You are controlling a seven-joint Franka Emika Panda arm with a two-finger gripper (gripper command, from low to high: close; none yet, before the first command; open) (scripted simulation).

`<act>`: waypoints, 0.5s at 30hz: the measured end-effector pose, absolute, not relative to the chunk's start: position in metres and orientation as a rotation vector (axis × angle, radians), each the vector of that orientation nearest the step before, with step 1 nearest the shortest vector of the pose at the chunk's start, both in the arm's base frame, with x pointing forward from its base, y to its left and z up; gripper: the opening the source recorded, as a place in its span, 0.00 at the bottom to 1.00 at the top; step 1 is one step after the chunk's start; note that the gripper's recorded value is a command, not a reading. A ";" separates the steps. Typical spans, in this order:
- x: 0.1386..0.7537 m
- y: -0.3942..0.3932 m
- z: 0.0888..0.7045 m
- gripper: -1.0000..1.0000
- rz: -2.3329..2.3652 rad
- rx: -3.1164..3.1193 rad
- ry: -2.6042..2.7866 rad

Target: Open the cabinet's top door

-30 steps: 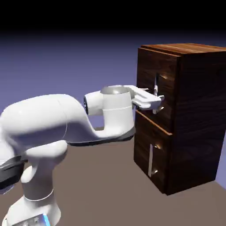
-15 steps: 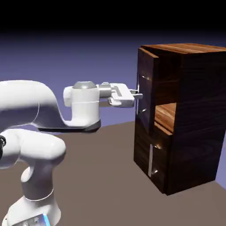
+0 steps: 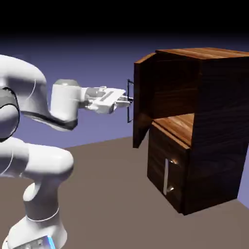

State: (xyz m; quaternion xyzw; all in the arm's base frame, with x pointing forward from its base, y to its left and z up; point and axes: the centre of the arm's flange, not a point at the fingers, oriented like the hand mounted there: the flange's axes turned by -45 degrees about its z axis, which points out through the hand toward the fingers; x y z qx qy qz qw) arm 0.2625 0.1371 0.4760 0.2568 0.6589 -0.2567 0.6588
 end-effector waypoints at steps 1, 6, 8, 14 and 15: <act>0.261 0.144 0.476 0.00 -0.603 0.603 1.486; 0.255 0.181 0.476 0.00 -0.709 0.710 1.452; 0.254 0.196 0.476 0.00 -0.752 0.752 1.437; 0.256 0.241 0.476 0.00 -0.883 0.883 1.384; 0.257 0.249 0.476 0.00 -0.905 0.905 1.374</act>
